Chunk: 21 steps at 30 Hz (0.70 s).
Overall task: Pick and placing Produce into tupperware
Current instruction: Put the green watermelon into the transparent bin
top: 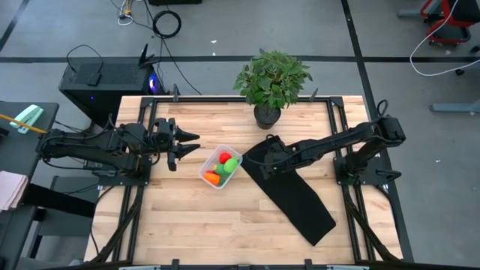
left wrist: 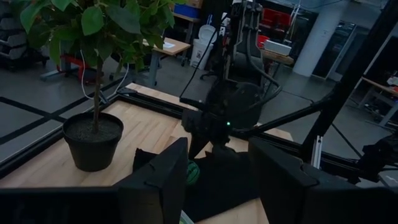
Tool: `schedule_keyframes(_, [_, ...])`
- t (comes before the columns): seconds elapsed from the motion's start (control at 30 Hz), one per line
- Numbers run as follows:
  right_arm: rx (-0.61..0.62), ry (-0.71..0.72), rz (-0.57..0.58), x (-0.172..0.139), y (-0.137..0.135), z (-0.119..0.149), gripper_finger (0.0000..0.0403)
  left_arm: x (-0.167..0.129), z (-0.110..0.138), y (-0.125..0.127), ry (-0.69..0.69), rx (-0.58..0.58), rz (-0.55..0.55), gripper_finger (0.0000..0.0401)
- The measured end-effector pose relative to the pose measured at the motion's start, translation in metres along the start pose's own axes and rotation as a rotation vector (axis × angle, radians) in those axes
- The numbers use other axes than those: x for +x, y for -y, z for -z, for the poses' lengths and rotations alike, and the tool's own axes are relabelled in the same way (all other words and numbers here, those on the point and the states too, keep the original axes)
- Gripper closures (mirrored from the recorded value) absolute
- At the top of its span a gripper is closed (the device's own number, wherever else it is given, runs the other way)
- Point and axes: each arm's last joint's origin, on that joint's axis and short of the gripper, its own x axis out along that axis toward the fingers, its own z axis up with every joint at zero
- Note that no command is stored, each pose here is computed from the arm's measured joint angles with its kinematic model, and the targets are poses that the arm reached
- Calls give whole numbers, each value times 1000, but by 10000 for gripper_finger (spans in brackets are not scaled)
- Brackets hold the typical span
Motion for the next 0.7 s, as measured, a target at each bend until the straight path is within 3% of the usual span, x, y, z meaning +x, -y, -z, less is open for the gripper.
schedule_keyframes(0.7, [22, 0, 44, 23, -1, -6, 19, 0, 0, 0, 0, -2, 0, 226])
